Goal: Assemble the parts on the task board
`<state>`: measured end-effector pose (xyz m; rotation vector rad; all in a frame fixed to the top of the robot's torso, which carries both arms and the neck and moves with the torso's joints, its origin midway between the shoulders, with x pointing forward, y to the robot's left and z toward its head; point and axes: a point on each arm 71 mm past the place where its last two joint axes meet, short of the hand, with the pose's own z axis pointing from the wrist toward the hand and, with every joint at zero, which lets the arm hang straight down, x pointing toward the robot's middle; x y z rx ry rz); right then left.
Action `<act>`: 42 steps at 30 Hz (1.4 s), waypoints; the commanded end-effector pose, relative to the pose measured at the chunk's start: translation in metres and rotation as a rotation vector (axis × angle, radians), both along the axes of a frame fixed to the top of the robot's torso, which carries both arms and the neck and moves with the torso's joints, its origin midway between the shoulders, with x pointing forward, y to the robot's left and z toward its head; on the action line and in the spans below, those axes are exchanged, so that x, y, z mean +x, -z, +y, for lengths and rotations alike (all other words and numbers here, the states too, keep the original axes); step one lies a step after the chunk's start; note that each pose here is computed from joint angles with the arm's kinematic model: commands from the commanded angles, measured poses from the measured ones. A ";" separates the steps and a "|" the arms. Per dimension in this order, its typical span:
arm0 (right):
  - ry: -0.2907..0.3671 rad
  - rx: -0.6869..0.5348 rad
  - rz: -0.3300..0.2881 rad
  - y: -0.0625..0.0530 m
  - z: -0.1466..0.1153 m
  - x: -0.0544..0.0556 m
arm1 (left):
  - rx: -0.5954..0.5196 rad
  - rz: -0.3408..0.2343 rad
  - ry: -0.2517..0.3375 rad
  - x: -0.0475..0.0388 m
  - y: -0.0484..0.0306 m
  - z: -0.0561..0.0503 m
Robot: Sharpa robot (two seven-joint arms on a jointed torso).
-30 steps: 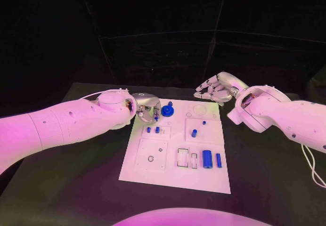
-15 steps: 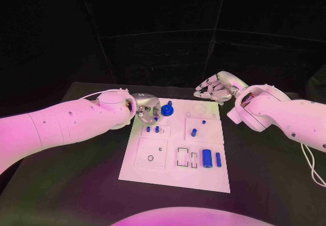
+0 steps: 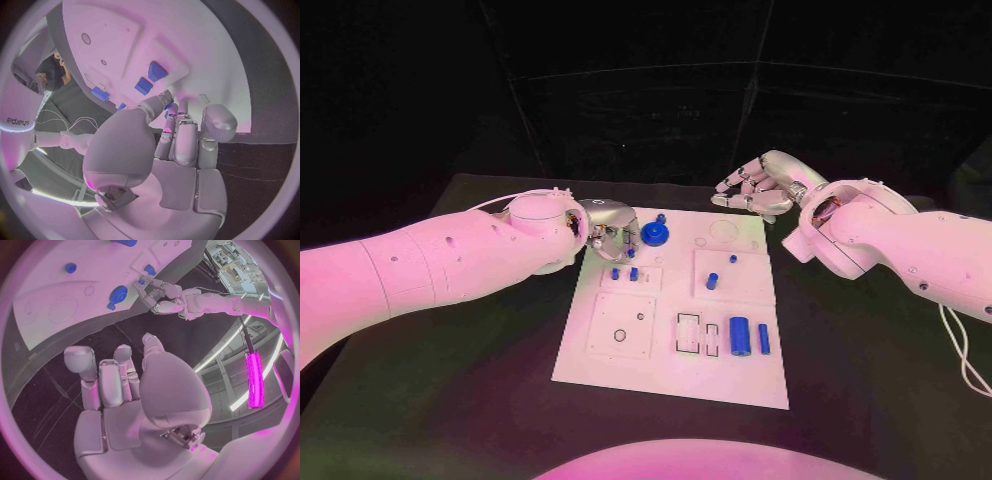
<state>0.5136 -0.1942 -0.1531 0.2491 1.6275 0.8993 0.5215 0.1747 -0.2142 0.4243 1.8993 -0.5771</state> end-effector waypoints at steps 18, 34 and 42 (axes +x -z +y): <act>0.003 -0.070 -0.004 0.003 -0.013 0.006 | -0.042 -0.009 -0.057 0.0004 -0.0037 0.016; -0.098 -0.482 -0.126 0.030 -0.025 -0.009 | -1.004 0.326 -0.308 0.0009 -0.0313 0.082; -0.142 -0.543 -0.178 0.044 -0.011 -0.022 | -1.277 0.364 -0.372 -0.0053 -0.0387 0.087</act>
